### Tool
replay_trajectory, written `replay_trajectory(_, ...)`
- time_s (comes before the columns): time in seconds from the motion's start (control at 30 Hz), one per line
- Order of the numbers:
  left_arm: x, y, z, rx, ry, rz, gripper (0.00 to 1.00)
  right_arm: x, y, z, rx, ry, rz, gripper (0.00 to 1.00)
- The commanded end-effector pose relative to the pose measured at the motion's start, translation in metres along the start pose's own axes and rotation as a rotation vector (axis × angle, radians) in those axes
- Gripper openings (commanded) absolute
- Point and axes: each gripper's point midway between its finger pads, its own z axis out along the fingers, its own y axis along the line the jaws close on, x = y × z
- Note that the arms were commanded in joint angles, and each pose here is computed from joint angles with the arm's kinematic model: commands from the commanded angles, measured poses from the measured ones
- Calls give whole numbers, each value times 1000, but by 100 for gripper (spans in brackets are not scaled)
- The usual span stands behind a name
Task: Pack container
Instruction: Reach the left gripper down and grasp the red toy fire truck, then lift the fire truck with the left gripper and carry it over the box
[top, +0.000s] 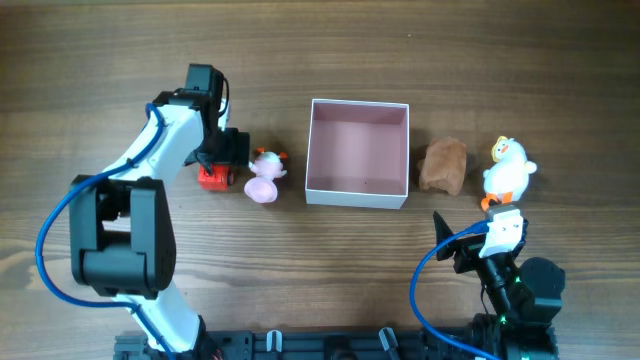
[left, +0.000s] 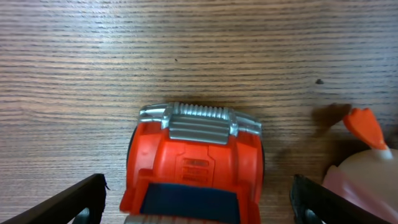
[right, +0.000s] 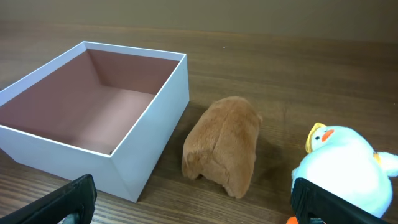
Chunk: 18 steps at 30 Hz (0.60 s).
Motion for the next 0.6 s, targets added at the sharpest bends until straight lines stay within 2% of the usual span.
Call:
replay_trajectory(0.0, 5, 5, 7, -12, 24, 8, 92, -2, 2, -1, -12, -10, 12, 100)
replay_trajectory(0.2, 10, 5, 11, -13, 39, 9, 88, -2, 2, -1, -12, -10, 12, 100)
replay_trajectory(0.23, 12, 5, 11, -13, 45, 9, 80, -2, 2, -1, -12, -10, 12, 99)
replay_trajectory(0.33, 13, 5, 11, -14, 51, 9, 63, -2, 2, -1, -12, -10, 12, 99)
replay_trajectory(0.47, 13, 5, 11, -13, 50, 9, 62, -2, 2, -1, -12, -10, 12, 100)
replay_trajectory(0.57, 13, 5, 11, -14, 49, 10, 56, -2, 2, -1, -12, -10, 12, 100)
